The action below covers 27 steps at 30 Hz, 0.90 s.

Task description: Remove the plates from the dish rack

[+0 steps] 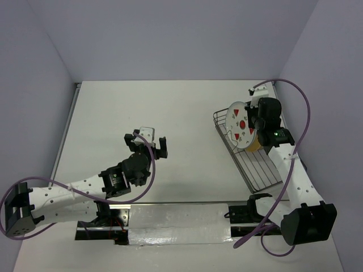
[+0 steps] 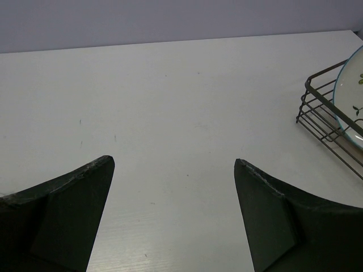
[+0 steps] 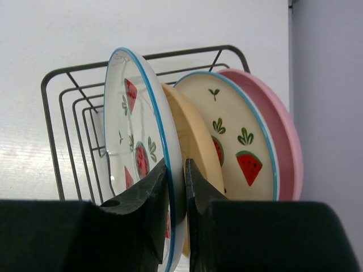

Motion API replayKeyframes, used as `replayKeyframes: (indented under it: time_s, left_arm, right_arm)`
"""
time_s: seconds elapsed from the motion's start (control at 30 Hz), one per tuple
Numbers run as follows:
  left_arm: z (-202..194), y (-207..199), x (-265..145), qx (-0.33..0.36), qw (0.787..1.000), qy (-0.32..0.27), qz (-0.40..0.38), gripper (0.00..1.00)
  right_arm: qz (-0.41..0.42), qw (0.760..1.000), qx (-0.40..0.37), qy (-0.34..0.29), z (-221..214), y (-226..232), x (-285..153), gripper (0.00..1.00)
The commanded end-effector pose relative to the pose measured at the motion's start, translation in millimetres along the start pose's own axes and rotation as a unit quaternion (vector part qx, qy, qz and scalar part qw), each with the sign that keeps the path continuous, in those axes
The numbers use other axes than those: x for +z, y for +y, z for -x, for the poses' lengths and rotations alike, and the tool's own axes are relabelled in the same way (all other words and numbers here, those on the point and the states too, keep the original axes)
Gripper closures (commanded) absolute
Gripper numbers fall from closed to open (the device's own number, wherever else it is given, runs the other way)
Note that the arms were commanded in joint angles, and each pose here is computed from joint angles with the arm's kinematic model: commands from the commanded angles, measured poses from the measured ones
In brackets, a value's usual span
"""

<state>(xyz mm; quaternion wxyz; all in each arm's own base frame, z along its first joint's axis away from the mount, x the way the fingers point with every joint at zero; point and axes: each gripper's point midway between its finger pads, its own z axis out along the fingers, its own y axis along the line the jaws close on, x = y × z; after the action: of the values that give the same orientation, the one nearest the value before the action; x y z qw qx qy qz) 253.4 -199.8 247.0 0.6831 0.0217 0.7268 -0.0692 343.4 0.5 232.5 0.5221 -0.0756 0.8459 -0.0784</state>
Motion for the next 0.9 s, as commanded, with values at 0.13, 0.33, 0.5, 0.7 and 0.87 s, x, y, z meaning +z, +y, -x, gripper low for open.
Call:
replayKeyframes:
  time_s: [0.13, 0.33, 0.5, 0.7, 0.87]
  left_arm:
    - [20, -3, 2, -0.023, 1.000, -0.018, 0.011, 0.01]
    - [21, 1, 0, -0.029, 0.999, -0.019, 0.014, 0.01]
    - [24, 1, -2, -0.038, 0.999, -0.021, 0.008, 0.01]
    - [28, 7, -4, -0.045, 0.999, -0.027, 0.015, 0.01]
    - [31, 11, -7, -0.056, 0.998, -0.032, 0.014, 0.01]
  right_arm:
    - [-0.060, 0.984, 0.027, -0.163, 109, -37, -42, 1.00]
    - [-0.068, 0.977, 0.048, -0.195, 139, -46, -66, 1.00]
    - [-0.060, 0.974, 0.069, -0.207, 158, -48, -79, 1.00]
    - [0.058, 0.962, 0.105, -0.244, 180, -8, -96, 1.00]
    - [0.184, 0.945, 0.153, -0.223, 171, 44, -91, 1.00]
